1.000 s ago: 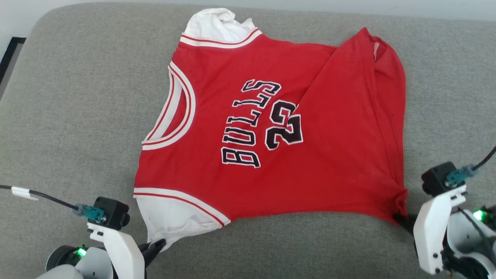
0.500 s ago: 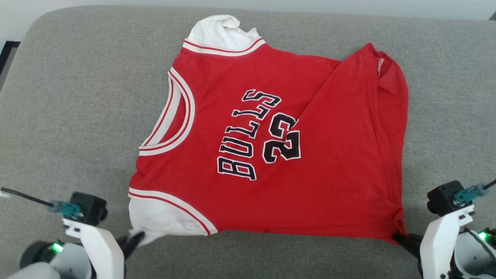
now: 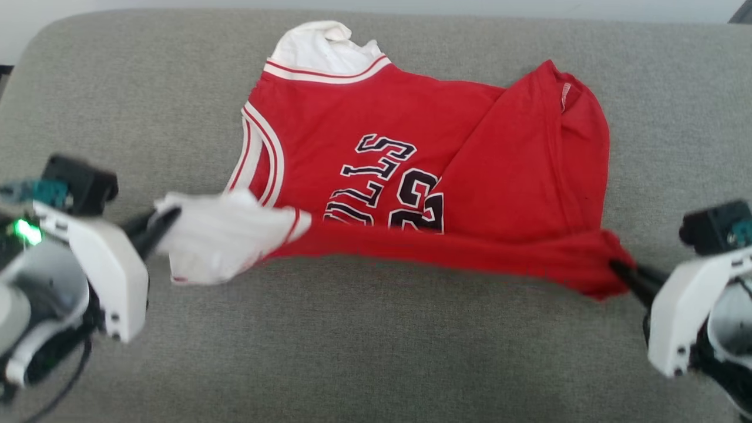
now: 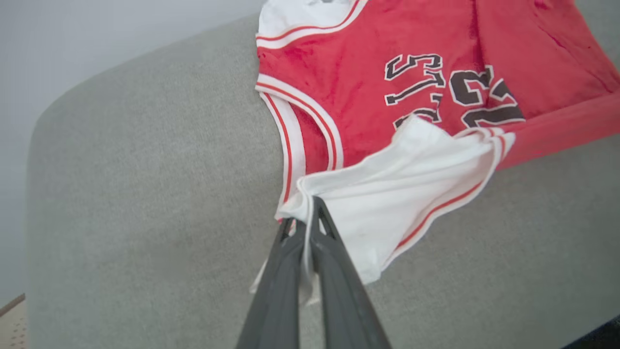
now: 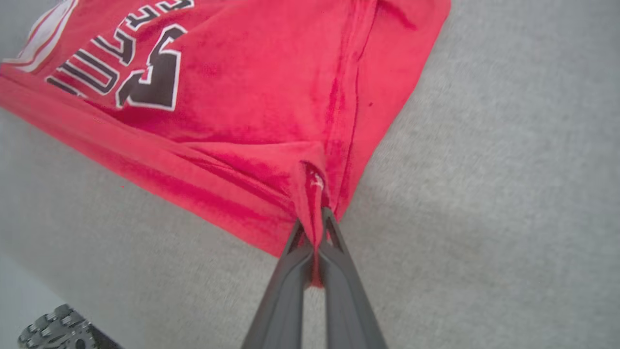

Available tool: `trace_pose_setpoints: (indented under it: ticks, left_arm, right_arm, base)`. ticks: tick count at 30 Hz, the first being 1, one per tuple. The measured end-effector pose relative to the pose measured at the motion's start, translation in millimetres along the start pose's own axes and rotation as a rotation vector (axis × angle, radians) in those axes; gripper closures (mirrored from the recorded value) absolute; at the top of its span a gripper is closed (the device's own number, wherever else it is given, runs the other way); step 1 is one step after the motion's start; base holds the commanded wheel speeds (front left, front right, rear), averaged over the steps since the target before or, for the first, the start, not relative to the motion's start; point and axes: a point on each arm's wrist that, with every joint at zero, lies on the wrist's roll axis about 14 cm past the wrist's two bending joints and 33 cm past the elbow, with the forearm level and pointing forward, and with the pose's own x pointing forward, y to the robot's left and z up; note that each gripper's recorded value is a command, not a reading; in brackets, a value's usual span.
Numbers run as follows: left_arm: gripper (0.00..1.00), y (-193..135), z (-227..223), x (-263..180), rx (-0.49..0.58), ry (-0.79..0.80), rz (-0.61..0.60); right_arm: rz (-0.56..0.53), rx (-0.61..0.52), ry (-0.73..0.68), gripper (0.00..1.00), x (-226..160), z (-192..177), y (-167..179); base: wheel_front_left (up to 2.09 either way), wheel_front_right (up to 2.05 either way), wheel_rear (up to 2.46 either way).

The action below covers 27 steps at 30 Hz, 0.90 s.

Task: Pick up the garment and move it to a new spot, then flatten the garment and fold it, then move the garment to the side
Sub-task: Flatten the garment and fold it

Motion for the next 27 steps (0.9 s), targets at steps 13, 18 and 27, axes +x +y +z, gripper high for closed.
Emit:
trace_pose_setpoints:
  ticks: [13,18,27]
  left_arm:
    - [1.00,34.3,38.8,96.3,0.119,-0.002,-0.017]
    - [1.00,37.4,20.9,127.8,0.084,0.061,-0.016]
    - [0.59,33.9,-20.4,154.7,-0.012,0.210,-0.012]
  right_arm:
    - [-0.073,-0.036,-0.114,1.00,67.3,61.1,-22.7]
    - [-0.082,-0.028,-0.068,1.00,93.1,53.6,-30.6]
    - [-0.083,-0.025,0.029,0.15,119.3,37.1,-34.9]
  base:
    - [0.00,0.00,0.00]
    - [0.00,0.00,0.00]
    - [0.00,0.00,0.00]
